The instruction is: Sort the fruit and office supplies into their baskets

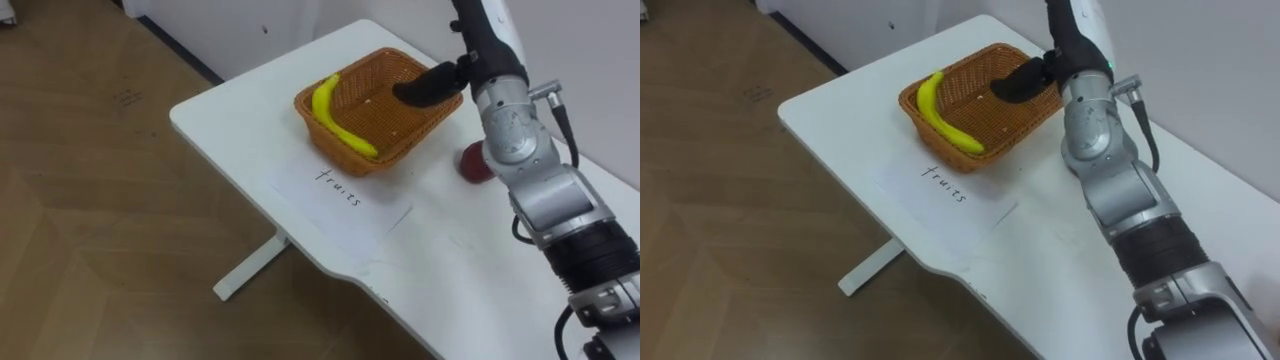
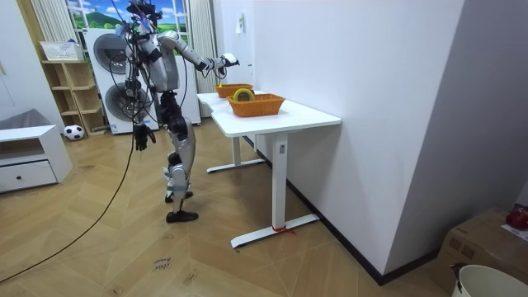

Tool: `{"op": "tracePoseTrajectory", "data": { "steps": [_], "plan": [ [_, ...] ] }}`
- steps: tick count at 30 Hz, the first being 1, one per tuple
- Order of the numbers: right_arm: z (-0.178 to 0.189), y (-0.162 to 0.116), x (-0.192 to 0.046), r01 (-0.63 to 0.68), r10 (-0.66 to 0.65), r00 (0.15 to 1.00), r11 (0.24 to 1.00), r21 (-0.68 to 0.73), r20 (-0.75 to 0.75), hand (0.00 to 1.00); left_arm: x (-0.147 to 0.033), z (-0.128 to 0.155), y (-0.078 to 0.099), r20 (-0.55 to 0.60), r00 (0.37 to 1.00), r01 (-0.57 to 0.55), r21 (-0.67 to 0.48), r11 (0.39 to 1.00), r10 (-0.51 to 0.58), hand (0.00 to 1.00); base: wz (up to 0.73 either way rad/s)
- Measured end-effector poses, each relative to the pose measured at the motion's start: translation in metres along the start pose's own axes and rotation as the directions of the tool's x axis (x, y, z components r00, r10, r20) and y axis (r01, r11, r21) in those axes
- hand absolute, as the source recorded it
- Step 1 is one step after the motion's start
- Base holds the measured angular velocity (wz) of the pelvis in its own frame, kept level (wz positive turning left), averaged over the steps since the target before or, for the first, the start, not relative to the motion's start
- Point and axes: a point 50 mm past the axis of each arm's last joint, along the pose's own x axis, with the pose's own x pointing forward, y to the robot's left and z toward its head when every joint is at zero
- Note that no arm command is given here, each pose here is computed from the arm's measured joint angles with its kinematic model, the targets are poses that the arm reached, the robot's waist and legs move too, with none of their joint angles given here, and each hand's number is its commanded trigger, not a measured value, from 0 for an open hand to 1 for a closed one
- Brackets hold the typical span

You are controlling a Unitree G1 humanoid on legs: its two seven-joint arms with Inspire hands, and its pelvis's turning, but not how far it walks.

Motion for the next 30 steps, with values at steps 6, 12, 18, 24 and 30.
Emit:
{"op": "tracePoseTrajectory", "data": {
  "steps": [6,12,18,24,30],
  "plan": [
    [-0.004,0.006,-0.001,-0.025,0.025,1.000,1.000,-0.006,-0.005,0.00,0.000,0.000,-0.002,0.009,1.000,0.005,0.014,1.000,-0.005,0.00,0.00],
    [-0.002,0.010,-0.002,-0.051,0.052,0.999,0.999,-0.007,0.012,0.00,0.000,0.000,-0.003,0.011,1.000,0.007,0.016,1.000,-0.007,0.00,0.00],
    [-0.002,0.010,-0.002,-0.052,0.051,0.999,0.999,0.014,0.017,0.00,0.000,0.001,-0.002,0.021,1.000,0.002,0.014,1.000,-0.002,0.00,0.00],
    [0.002,0.008,-0.002,-0.047,0.045,0.998,0.998,0.038,0.051,0.00,0.000,0.001,-0.003,0.031,1.000,0.002,0.014,1.000,-0.003,0.00,0.00],
    [0.003,0.005,-0.002,-0.015,0.013,0.998,0.999,0.044,0.055,0.00,0.000,0.005,-0.003,0.049,0.999,0.002,0.013,1.000,-0.002,0.00,-0.01]
  ]
}}
